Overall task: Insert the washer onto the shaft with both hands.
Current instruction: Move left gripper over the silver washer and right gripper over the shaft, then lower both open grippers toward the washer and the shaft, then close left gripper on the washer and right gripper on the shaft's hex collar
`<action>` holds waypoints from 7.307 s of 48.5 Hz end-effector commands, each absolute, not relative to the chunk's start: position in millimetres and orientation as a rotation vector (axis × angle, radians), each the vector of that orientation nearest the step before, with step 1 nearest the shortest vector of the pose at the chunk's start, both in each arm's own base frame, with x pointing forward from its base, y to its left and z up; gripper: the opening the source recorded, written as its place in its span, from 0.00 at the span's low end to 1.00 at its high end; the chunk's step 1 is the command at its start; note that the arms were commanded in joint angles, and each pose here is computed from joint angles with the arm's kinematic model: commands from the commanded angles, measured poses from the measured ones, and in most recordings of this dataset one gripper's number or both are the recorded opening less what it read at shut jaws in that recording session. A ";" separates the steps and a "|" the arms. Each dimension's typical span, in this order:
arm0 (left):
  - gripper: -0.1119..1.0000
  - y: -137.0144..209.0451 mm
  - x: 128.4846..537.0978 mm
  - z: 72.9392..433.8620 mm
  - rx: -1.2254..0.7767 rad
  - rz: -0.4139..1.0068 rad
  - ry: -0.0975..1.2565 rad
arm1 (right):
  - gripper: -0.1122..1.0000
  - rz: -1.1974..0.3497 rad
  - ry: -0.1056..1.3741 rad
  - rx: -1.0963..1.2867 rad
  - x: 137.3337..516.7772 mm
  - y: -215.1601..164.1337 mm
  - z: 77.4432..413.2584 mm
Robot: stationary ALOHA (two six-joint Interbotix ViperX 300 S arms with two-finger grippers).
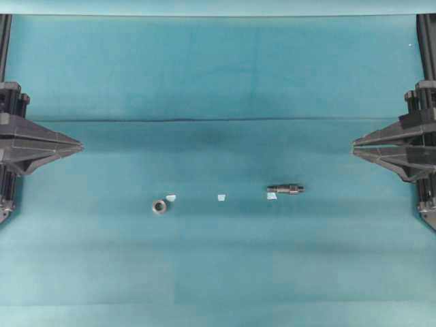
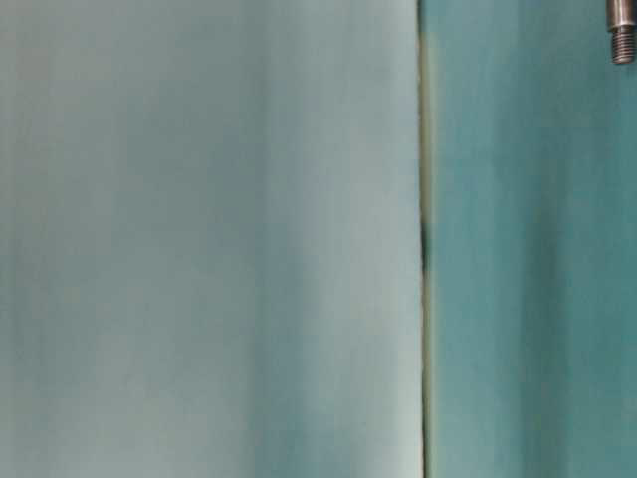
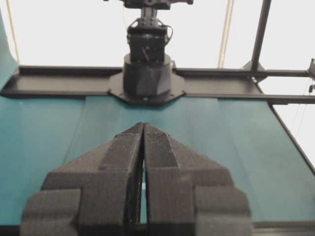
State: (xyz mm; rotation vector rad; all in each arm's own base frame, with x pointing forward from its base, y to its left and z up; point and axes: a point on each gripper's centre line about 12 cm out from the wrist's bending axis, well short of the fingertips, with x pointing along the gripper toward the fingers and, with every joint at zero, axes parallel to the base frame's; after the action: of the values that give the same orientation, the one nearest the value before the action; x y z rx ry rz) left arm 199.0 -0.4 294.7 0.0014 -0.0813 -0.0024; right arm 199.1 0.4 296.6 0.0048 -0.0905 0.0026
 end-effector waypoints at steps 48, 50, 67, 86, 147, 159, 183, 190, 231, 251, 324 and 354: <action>0.12 -11.4 301.7 236.7 -0.011 -0.022 0.738 | 0.01 -0.065 0.791 0.186 246.6 0.6 216.0; 0.12 -11.4 304.4 232.7 -0.009 -0.021 0.781 | 0.01 -0.067 0.816 0.184 249.4 0.6 214.1; 0.12 -15.7 318.7 205.3 0.004 -0.026 0.997 | 0.01 -0.073 1.012 0.130 269.5 -1.4 197.8; 0.12 -17.0 325.8 193.2 0.006 -0.027 1.040 | 0.02 -0.073 1.080 0.121 285.4 -1.4 185.9; 0.78 -15.2 336.3 155.6 0.002 -0.019 1.089 | 0.87 -0.062 1.131 0.004 308.3 -14.7 134.9; 0.77 -15.4 340.4 140.3 0.000 -0.018 1.114 | 0.87 -0.058 1.150 0.003 311.3 -14.6 120.8; 0.77 -15.8 347.6 119.5 -0.054 0.015 1.111 | 0.87 -0.058 1.182 0.009 305.8 -14.0 102.9; 0.77 -15.9 347.6 118.5 -0.054 0.015 1.114 | 0.87 -0.058 1.183 0.008 305.0 -14.0 102.2; 0.77 -17.7 350.7 103.6 -0.054 0.014 1.142 | 0.87 -0.063 1.196 0.016 297.7 -15.3 93.7; 0.77 -17.6 350.4 103.3 -0.054 0.014 1.142 | 0.87 -0.065 1.202 0.018 297.9 -16.2 93.3; 0.42 -24.0 348.9 105.0 -0.042 -0.003 1.141 | 0.19 -0.065 1.214 0.026 299.6 -15.8 88.4; 0.42 -24.0 349.4 105.4 -0.042 -0.003 1.139 | 0.17 -0.067 1.208 0.024 301.2 -17.3 91.1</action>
State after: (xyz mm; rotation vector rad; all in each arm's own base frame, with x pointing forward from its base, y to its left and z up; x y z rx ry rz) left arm 346.2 -22.2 98.9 -0.0421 1.1634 0.0017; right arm 298.7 -11.0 90.5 0.0279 1.2139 -0.0573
